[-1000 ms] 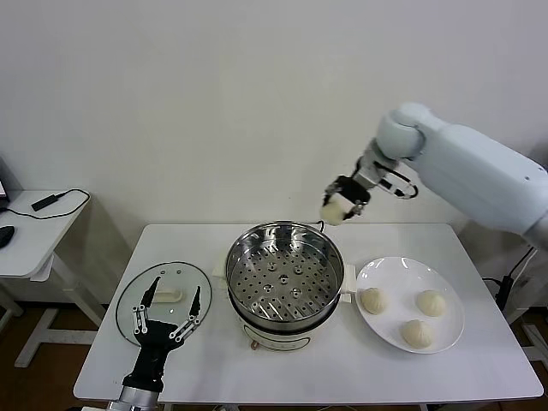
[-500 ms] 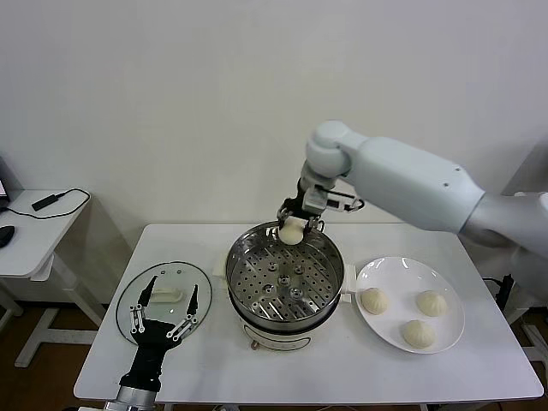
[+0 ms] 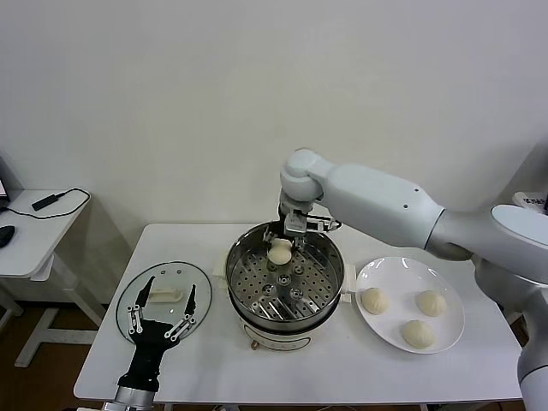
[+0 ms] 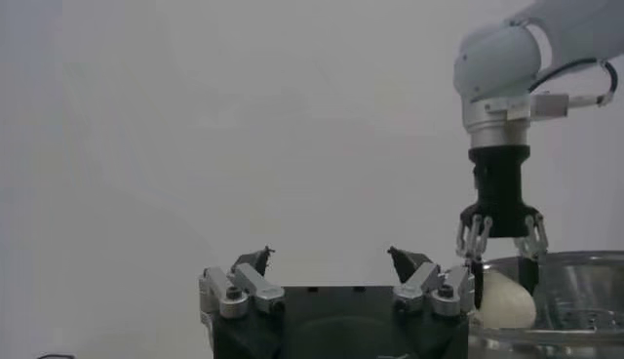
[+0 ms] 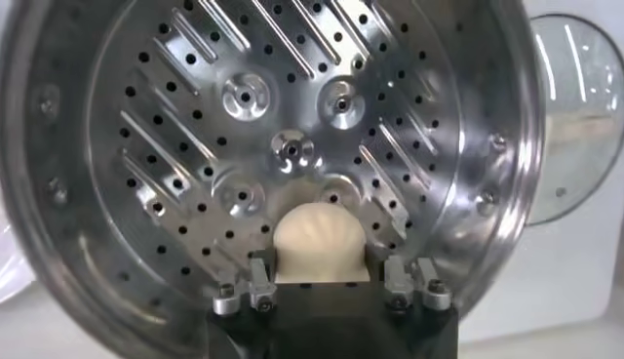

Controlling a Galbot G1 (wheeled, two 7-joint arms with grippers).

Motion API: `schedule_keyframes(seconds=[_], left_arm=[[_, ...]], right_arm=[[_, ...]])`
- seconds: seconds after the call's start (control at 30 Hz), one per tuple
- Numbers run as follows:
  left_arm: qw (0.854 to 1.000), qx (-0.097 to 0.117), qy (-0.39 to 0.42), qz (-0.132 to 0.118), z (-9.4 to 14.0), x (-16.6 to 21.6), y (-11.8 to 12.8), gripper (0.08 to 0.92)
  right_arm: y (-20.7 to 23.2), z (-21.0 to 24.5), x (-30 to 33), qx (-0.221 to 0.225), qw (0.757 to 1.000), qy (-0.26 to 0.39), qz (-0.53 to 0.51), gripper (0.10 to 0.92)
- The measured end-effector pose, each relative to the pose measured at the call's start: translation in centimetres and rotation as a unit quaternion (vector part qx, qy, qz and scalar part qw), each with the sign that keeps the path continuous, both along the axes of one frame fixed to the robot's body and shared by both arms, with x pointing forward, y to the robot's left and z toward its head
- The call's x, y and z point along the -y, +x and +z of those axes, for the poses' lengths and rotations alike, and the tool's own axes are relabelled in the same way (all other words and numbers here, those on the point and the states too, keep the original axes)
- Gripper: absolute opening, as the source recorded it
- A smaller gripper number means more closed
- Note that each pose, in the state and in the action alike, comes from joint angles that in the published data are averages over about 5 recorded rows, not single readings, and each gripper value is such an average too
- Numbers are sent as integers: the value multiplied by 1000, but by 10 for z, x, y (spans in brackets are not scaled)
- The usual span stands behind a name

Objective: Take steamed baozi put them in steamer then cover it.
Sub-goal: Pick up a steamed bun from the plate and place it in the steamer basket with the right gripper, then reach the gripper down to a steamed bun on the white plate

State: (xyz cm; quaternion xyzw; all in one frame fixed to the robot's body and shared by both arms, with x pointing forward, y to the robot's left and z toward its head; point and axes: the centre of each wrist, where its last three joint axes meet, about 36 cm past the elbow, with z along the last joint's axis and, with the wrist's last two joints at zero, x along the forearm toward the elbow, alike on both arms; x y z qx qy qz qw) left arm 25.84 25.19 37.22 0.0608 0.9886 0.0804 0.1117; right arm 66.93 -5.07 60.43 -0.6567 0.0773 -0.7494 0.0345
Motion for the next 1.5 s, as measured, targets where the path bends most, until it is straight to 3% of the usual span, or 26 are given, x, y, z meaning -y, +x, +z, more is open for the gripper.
schedule_keyframes(seconds=[0.13,0.4,0.6,0.8,0.97,1.1,1.3,1.5], left_arm=[[1000,0,0,1,-1,0,0,823],[1000,0,-1,3,-3,-2,0,823],[1000,1,-1,3,-3,-2,1,823],[1000,2,0,1,-2,-1,3,823],[1000,3,1,-3,-1,0,4,823],[1000,4,0,-6,-1,2,5,823],[1000,4,2,-9,0,3,5,823],[1000,5,2,-8,2,4,6,823]], right_arm=[[0,-5,-3,4,1000,-4,3,648],[-3,-1,-1,14,1000,-8,5,809],[-6,24,14,10,1000,2,-25,822],[-5,67,64,-19,990,42,-133,823],[1,92,135,-50,959,75,-268,823],[1,87,196,-74,922,88,-370,823],[-9,55,274,-107,861,97,-487,823],[-24,3,311,-134,816,98,-554,823]])
